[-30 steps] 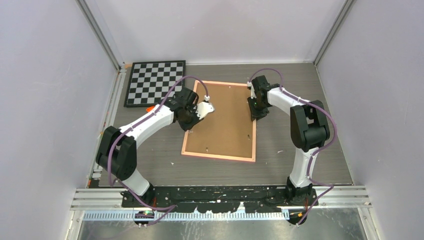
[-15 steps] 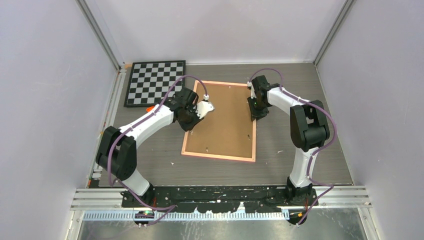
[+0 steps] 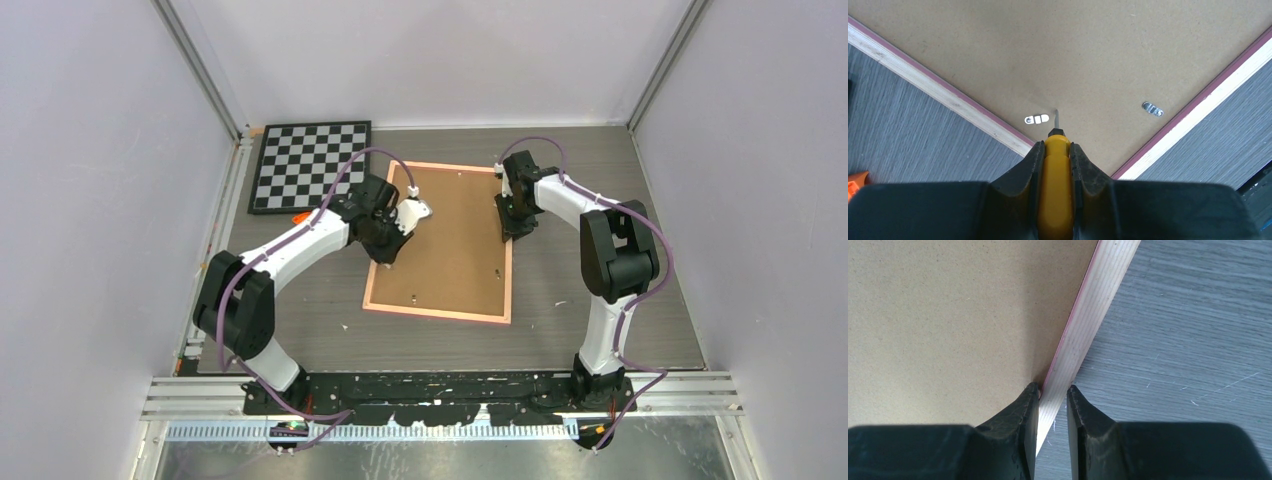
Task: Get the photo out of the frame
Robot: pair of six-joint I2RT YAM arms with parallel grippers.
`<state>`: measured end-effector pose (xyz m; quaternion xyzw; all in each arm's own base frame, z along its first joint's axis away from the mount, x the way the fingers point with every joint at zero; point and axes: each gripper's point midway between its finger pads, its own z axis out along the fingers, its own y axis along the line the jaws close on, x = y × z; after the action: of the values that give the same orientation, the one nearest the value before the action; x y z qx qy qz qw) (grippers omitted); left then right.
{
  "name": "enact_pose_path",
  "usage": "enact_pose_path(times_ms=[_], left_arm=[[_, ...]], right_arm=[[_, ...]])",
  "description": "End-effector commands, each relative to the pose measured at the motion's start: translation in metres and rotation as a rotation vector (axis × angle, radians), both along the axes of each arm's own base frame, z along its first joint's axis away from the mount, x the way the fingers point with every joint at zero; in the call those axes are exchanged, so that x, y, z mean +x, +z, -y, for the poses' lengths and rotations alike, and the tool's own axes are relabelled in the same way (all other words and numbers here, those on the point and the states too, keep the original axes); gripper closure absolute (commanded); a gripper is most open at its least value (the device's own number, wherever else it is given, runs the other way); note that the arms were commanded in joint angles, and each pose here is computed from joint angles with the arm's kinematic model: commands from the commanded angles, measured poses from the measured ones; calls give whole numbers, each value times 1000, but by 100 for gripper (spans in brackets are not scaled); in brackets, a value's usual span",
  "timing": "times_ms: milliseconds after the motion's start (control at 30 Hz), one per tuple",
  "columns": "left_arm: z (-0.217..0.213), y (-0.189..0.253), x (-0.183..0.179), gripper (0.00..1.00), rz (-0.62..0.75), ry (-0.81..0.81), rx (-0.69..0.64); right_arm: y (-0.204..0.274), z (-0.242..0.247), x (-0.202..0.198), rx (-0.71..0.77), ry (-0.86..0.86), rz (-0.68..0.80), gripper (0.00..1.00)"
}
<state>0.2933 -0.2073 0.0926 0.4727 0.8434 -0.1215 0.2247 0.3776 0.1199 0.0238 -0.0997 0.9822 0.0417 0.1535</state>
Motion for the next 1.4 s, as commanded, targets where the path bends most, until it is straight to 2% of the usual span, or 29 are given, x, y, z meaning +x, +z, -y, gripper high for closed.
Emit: enact_pose_path(times_ms=[0,200,333,567,900,1367], left_arm=[[12,-15,-11,100,-81,-1,-32],[18,25,12,100,-9,18,-84],[8,47,52,100,86,82,-68],[-13,65,122,100,172,191,-49],[-5,57,186,100,219,247,-68],[1,32,225,100,243,273,-31]], right_arm=[[-44,9,-7,-78,13,-63,99],[-44,7,-8,-68,24,-68,99],[-45,2,-12,-40,44,-85,99],[-46,0,-15,-26,63,-100,99],[-46,-1,-16,-21,72,-99,99],[-47,-1,-16,-22,73,-99,99]])
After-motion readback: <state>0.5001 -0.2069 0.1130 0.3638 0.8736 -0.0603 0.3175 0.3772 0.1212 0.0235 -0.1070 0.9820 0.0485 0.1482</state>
